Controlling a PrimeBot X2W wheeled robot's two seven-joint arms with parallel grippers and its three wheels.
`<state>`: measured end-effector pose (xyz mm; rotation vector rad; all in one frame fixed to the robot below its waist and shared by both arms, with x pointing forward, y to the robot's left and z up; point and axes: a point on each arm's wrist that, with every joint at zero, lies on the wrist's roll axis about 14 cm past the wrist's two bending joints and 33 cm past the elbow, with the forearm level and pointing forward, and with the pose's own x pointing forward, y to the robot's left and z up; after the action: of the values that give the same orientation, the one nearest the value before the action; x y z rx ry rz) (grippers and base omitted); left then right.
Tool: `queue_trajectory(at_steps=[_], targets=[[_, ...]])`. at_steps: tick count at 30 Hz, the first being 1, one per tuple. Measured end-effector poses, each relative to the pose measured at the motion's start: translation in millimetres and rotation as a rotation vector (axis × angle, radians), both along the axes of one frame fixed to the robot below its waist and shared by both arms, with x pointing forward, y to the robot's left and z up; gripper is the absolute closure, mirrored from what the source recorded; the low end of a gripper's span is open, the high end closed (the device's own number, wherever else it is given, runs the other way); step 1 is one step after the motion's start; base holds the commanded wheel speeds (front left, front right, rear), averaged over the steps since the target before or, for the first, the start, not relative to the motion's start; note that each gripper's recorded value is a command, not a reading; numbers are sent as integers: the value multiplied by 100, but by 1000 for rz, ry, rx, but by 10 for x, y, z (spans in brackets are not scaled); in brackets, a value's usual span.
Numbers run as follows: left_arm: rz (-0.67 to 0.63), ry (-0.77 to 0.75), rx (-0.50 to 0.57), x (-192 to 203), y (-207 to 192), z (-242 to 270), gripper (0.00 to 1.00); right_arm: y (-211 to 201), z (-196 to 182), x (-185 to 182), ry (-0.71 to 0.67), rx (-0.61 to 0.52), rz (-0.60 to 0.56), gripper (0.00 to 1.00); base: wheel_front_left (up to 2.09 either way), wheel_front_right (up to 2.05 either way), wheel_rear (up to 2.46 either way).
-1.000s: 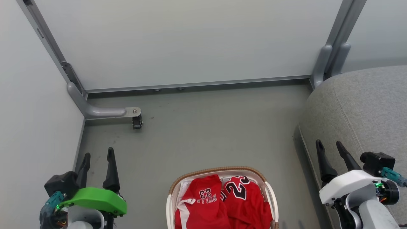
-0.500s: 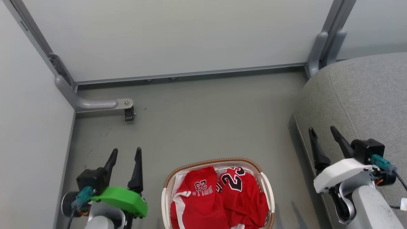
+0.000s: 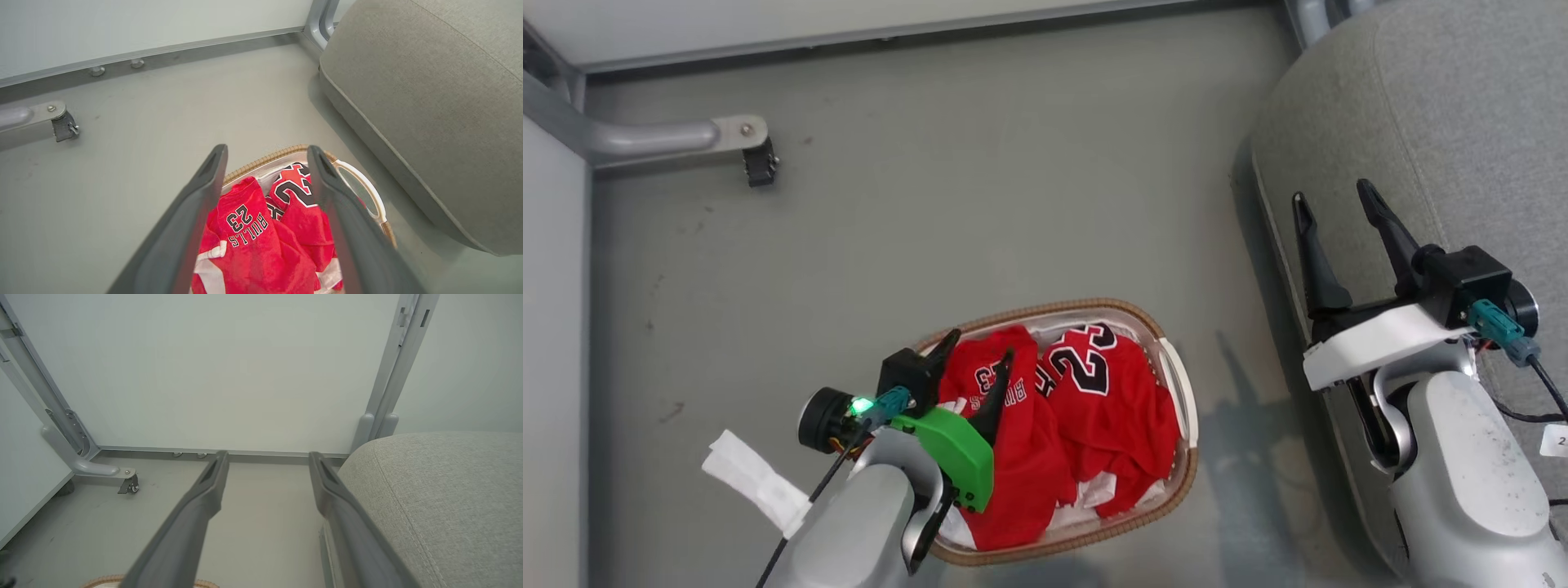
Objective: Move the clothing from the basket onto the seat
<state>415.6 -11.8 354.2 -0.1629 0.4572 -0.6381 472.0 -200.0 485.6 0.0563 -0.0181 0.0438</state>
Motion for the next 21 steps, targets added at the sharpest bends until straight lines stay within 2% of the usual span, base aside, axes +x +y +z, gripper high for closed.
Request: queue_trajectory(at_steps=[6,14,18,21], targets=[[-166,187,92,-252,-190,-725,0,2,-340,124,62,-56,11,0,0,0,0],[-443,388,288,-775,-212,-1560,0,31,-971,153,196,-114,41,0,0,0,0],[-548,438,329,-948,-244,-1806,0,4,-1247,125,258,-133,42,0,0,0,0],[-610,445,400,-931,-152,-2010,0,27,-1397,132,285,-145,56,0,0,0,0]])
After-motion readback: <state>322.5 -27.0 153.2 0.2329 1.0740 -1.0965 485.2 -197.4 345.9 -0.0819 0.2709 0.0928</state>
